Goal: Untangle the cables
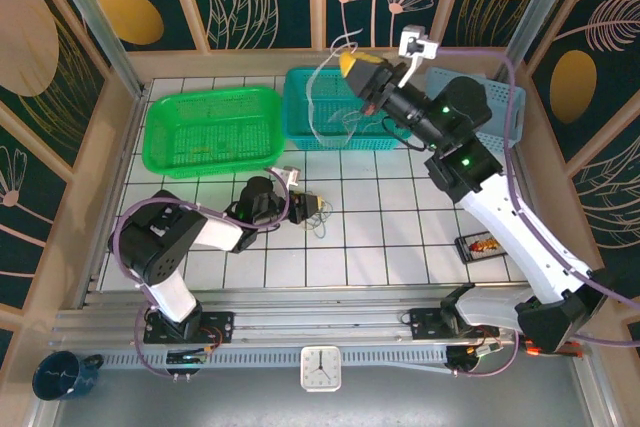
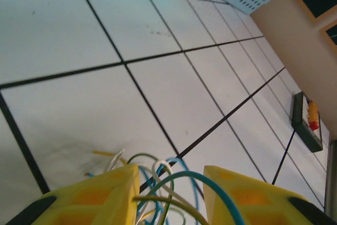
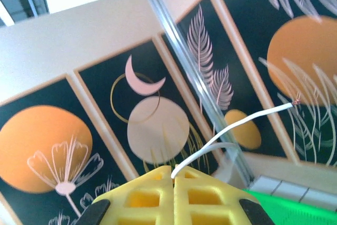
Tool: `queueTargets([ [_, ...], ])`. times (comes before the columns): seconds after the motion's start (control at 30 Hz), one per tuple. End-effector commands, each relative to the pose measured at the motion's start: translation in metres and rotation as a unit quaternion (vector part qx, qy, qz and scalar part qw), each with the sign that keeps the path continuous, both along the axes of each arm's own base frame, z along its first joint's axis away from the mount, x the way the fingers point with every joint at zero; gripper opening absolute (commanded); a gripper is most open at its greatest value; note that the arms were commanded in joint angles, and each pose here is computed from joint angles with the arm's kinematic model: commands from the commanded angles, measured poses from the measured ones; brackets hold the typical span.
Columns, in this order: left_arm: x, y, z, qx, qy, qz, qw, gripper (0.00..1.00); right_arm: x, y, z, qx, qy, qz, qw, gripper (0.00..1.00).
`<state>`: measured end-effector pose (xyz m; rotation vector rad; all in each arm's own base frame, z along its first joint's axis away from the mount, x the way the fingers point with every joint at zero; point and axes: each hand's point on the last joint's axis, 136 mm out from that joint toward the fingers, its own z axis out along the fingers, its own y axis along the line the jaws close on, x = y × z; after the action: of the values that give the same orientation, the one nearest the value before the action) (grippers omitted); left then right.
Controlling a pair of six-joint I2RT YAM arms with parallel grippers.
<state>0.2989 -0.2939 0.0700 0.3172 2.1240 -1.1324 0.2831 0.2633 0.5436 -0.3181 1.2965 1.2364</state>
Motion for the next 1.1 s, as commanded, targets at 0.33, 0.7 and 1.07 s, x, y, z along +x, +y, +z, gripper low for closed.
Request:
queueTargets([
  [0.33, -0.006, -0.001, -0.001, -0.017, 0.002, -0.006, 1.000, 0.43, 0.035, -0.045, 0.039, 0.050, -0.037, -0.063, 0.996, 0.00],
  [0.7, -0.001, -0.005, 0.049, -0.046, -0.026, -0.004, 0.999, 0.75, 0.130, -0.039, -0.049, 0.004, 0.064, -0.083, 0.994, 0.00],
  [1.07, 0.010, 0.003, 0.102, -0.059, -0.064, 0.033, 0.996, 0.99, 0.223, -0.016, -0.159, -0.052, 0.162, -0.087, 0.982, 0.00],
])
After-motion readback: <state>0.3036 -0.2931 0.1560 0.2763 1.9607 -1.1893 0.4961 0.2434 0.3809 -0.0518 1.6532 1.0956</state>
